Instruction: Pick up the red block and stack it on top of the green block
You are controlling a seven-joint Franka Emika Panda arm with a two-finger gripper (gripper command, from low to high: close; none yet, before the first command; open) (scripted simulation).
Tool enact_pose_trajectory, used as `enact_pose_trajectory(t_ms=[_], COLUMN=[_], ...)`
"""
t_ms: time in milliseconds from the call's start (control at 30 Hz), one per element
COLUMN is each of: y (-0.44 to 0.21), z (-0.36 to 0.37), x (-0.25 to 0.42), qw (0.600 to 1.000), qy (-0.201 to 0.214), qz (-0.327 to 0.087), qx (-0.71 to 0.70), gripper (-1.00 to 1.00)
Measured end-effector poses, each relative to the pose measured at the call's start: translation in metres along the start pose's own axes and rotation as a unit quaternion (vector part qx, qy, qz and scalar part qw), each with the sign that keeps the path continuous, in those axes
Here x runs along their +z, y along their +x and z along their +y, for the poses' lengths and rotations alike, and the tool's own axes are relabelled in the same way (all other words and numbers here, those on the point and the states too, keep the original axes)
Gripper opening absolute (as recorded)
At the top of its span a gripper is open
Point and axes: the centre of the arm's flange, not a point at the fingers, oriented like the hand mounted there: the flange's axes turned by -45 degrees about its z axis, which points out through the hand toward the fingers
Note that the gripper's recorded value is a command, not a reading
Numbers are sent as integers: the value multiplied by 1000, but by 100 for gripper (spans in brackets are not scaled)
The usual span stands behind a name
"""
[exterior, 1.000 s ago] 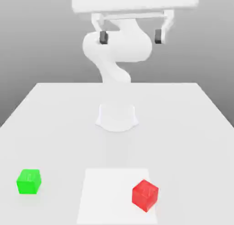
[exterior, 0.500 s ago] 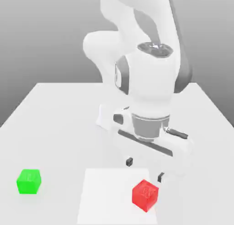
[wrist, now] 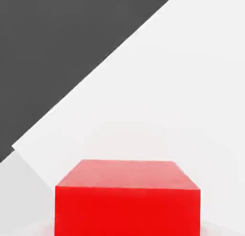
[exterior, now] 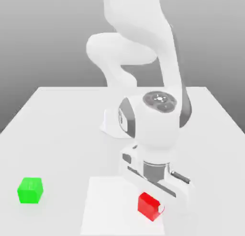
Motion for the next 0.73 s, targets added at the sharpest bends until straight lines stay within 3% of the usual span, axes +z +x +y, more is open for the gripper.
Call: enact_pose_trajectory(t_ms=[100, 233, 433, 600, 633, 733], y=[9, 81, 172, 178, 178, 178], z=[9, 80, 271, 291, 291, 291], x=[-30, -43, -64, -18, -9, -9], qw=[1000, 997, 973, 972, 972, 972], qy=[-2, -6, -4, -2, -2, -2], qz=[1, 2, 1, 0, 0, 0], qx=[7, 77, 233, 234, 234, 234], gripper=[-100, -100, -100, -100, 100, 100])
